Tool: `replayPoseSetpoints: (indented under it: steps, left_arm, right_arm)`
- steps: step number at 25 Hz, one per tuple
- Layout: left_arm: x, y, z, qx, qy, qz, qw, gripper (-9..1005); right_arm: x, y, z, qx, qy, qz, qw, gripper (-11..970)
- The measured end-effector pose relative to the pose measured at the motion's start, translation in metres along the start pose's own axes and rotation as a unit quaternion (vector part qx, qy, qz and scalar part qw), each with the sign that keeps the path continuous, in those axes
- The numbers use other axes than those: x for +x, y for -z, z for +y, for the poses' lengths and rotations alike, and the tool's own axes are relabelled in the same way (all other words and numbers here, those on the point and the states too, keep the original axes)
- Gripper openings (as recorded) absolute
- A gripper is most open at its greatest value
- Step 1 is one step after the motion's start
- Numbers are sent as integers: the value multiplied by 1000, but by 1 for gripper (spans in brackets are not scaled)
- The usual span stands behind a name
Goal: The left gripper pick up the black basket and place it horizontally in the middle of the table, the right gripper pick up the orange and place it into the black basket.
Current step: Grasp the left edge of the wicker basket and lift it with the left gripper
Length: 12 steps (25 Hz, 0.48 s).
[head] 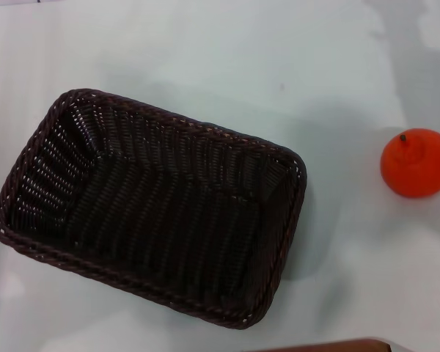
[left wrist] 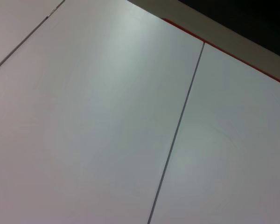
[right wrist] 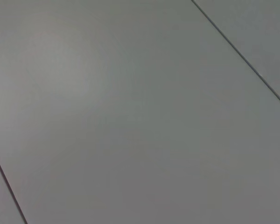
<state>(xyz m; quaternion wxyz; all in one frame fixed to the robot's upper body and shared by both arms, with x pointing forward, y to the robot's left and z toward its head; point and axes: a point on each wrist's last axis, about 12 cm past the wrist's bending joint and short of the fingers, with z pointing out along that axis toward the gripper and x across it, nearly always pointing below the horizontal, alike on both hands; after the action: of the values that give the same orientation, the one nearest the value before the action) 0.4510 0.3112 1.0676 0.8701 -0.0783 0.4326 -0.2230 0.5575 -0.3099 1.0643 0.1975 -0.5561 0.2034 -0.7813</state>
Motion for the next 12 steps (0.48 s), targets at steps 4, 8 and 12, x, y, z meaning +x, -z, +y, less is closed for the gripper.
replayPoseSetpoints:
  steps: [4,8,12]
  left_arm:
    - [1,0,0,1,1,3,1000,621]
    - [2,0,-1,6,2,10,1000,621]
    - [0,-3,1,43,2,34,998,622]
  right_arm:
    - [0,0,0,-1,1,-1,1000,761]
    - [0,-1,1,-1,1,-1,1000,762]
    - [0,-1,1,-2,2,-2,1000,762]
